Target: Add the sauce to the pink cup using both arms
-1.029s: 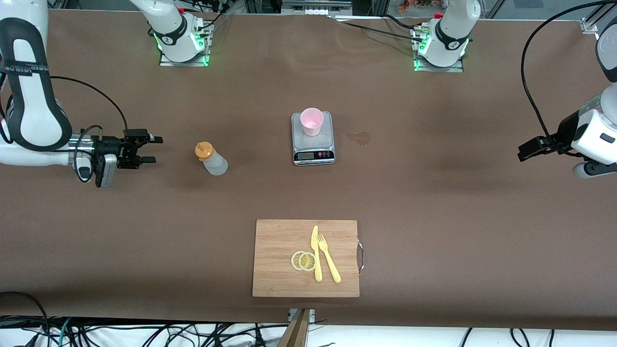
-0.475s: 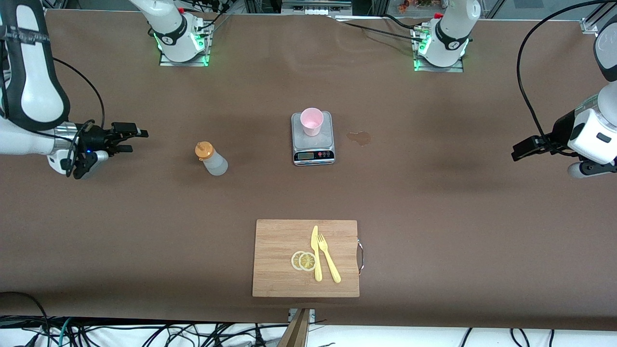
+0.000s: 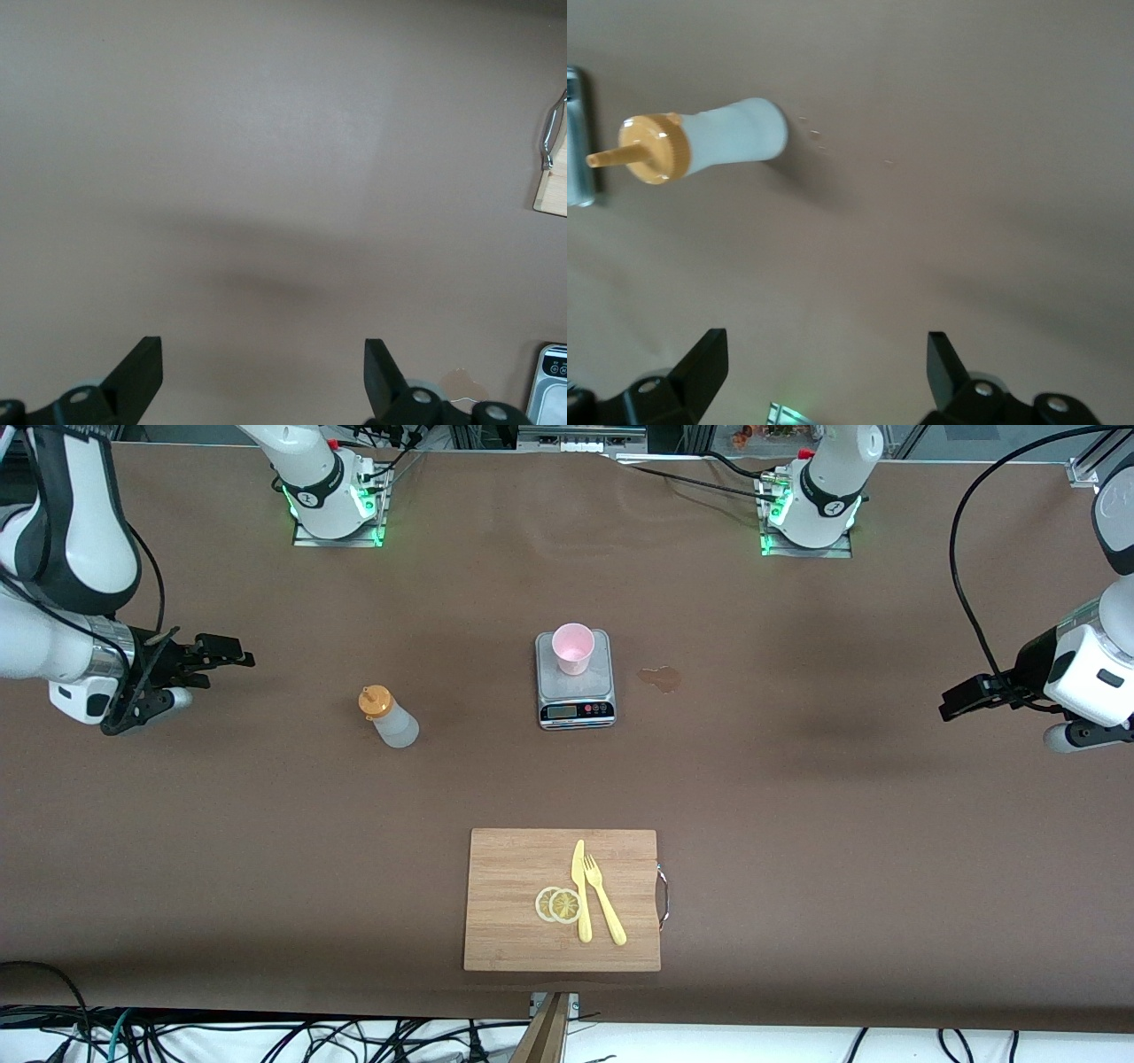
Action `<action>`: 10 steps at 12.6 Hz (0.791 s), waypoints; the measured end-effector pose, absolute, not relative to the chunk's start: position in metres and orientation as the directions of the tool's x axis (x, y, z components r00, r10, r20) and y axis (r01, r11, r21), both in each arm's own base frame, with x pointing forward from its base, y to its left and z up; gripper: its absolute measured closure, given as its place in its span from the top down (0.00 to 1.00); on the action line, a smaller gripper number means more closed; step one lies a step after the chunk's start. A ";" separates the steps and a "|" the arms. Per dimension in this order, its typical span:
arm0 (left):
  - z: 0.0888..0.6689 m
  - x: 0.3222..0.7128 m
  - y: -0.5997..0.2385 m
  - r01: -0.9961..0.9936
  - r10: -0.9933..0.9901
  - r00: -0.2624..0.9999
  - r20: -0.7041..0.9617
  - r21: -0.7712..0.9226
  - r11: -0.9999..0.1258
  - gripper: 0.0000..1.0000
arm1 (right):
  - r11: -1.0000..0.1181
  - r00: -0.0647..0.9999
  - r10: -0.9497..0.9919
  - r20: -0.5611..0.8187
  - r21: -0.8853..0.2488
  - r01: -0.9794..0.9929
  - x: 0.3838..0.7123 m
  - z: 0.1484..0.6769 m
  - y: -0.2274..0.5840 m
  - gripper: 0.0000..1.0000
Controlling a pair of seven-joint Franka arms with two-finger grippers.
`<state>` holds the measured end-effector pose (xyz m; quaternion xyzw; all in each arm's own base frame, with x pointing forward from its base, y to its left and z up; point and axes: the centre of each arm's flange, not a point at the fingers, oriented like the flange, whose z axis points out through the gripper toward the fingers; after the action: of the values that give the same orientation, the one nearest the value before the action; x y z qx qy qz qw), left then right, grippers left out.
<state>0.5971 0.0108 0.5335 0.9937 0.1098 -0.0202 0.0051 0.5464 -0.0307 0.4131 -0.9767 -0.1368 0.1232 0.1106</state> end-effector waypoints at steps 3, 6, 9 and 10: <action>0.533 0.597 0.012 0.221 0.221 0.974 -0.042 0.006 -0.975 1.00 | -0.972 0.949 0.229 -0.215 -0.100 0.212 0.541 0.445 -0.011 1.00; 0.533 0.597 0.012 0.221 0.221 0.974 -0.042 0.006 -0.975 1.00 | -0.988 0.977 0.154 -0.148 -0.013 0.154 0.538 0.479 0.008 1.00; 0.533 0.597 0.013 0.222 0.222 0.974 -0.043 0.006 -0.975 1.00 | -0.995 0.991 0.096 -0.095 0.009 0.097 0.533 0.501 0.007 1.00; 0.533 0.597 0.013 0.222 0.222 0.974 -0.043 0.006 -0.975 1.00 | -0.997 0.994 0.077 -0.072 0.010 0.078 0.533 0.505 -0.001 1.00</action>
<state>0.5968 0.0130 0.5333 0.9935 0.1118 -0.0212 0.0052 0.5327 -0.0013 0.5053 -0.9986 -0.0386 0.0359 -0.0062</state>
